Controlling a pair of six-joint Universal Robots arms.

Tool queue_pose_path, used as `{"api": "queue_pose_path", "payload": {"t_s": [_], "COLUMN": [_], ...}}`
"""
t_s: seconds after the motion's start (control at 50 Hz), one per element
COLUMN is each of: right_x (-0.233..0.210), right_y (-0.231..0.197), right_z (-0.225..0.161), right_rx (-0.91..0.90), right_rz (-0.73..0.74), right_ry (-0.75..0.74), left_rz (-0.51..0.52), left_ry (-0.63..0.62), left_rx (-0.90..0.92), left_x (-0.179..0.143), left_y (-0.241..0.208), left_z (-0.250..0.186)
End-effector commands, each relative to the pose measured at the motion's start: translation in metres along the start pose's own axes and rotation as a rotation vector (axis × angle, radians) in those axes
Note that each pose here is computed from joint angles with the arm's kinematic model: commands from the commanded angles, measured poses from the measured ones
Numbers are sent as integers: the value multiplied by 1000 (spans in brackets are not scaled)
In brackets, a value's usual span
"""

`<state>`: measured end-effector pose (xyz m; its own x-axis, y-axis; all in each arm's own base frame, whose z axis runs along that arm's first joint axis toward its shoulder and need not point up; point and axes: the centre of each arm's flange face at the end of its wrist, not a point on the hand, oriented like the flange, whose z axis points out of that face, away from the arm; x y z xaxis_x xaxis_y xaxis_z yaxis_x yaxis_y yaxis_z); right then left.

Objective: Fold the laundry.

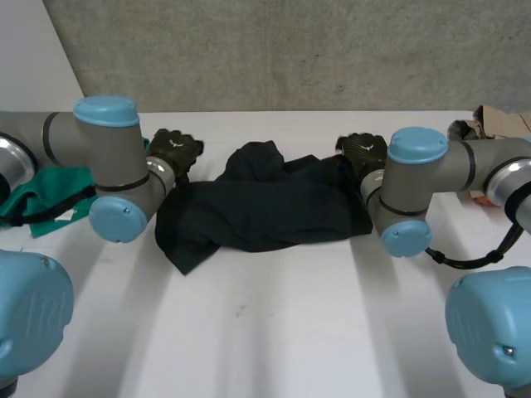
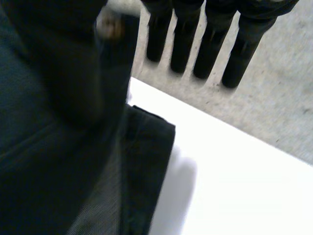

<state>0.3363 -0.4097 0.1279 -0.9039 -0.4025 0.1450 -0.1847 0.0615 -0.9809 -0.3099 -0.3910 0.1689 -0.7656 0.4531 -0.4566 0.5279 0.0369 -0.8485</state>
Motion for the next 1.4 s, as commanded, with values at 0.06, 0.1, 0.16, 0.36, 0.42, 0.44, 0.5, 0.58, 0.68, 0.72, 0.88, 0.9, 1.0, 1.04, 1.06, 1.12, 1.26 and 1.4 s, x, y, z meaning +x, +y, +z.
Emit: {"api": "queue_pose_path", "payload": {"t_s": [0.06, 0.1, 0.16, 0.36, 0.42, 0.44, 0.5, 0.58, 0.68, 0.72, 0.88, 0.9, 1.0, 1.04, 1.06, 1.12, 1.26, 1.4], "right_x": [22, 29, 39, 42, 40, 38, 30, 22, 14, 10, 2, 2, -1, -1, 0, 3, 18, 39], "right_y": [-61, -79, -116, -110, -88, -82, -58, -31, -7, 2, 26, 27, 37, 37, 36, 24, -43, -141], "right_z": [-19, -28, -55, -125, -139, -142, -152, -145, -130, -122, -98, -95, -81, -77, -76, -72, -72, -91], "right_rx": [76, 98, 145, -72, -180, -208, -279, -258, -191, -158, -73, -61, -3, 21, 31, 81, 234, 358], "right_rz": [-131, -136, -188, -337, -329, -324, -303, -295, -297, -300, -333, -336, -369, -386, -388, -389, -328, -259], "right_ry": [99, 96, 45, -156, -226, -246, -318, -353, -336, -328, -291, -284, -249, -235, -227, -198, -129, -93], "left_rz": [14, 12, 8, -29, -51, -56, -70, -83, -94, -94, -79, -78, -62, -54, -50, -44, -52, -95], "left_ry": [-82, -96, -96, 88, 155, 169, 191, 176, 152, 141, 147, 150, 141, 133, 134, 131, 87, -9], "left_rx": [43, 50, 53, -3, -59, -74, -118, -142, -151, -159, -224, -226, -236, -229, -222, -196, -68, 181], "left_x": [-28, -36, -47, -27, -14, -10, -2, 3, 7, 9, 18, 19, 24, 24, 25, 24, -2, -55], "left_y": [-43, -51, -63, -44, -25, -20, -4, 12, 26, 30, 40, 40, 43, 42, 40, 30, -31, -124], "left_z": [-29, -39, -70, -131, -135, -135, -131, -114, -93, -84, -73, -72, -62, -59, -59, -60, -88, -155]}}
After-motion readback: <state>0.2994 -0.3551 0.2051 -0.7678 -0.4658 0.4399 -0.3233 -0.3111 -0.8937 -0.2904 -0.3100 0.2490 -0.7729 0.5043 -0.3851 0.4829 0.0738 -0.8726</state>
